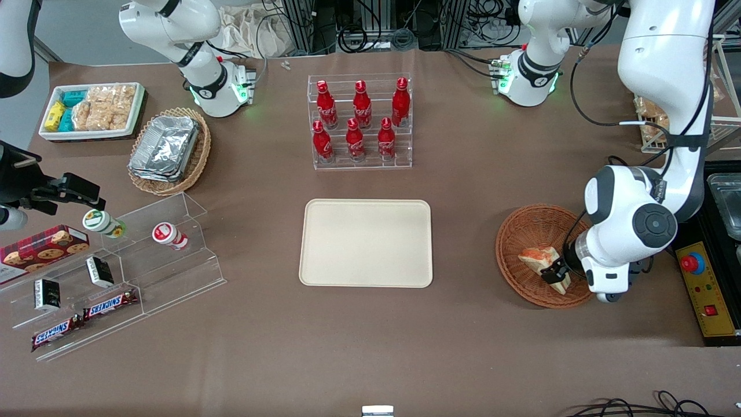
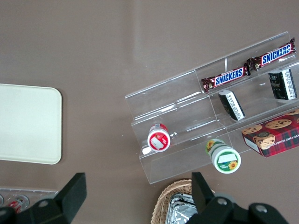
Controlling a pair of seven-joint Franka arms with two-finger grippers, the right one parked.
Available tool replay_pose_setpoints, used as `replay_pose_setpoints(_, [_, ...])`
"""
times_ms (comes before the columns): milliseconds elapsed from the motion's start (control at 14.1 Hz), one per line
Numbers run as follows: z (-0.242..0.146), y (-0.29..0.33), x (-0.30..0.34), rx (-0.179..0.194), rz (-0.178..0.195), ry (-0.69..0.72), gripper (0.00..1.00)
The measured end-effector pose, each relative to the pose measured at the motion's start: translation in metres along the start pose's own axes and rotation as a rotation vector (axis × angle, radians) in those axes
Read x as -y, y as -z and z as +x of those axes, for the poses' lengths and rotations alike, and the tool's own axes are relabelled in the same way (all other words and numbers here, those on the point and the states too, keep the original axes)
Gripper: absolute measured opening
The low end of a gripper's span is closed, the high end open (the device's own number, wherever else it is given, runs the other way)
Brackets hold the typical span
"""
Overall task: Place sandwich from basket to tray
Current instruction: 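Lower the left gripper and grasp the wrapped sandwich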
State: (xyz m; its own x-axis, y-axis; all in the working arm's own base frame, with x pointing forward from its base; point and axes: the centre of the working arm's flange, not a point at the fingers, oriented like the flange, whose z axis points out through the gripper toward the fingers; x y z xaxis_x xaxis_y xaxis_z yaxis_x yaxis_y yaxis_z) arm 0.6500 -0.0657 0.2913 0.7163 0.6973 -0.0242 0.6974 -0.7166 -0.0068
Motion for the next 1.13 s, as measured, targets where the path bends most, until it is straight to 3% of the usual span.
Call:
replay_pose_setpoints(637, [-0.011, -0.032, 0.004, 0.005, 0.002, -0.003, 1.00])
replay_pose_setpoints(991, [-0.010, -0.040, 0.002, -0.001, -0.008, -0.004, 0.48])
replay_pose_setpoints(1133, [-0.008, -0.037, 0.000, -0.006, -0.014, -0.004, 0.36])
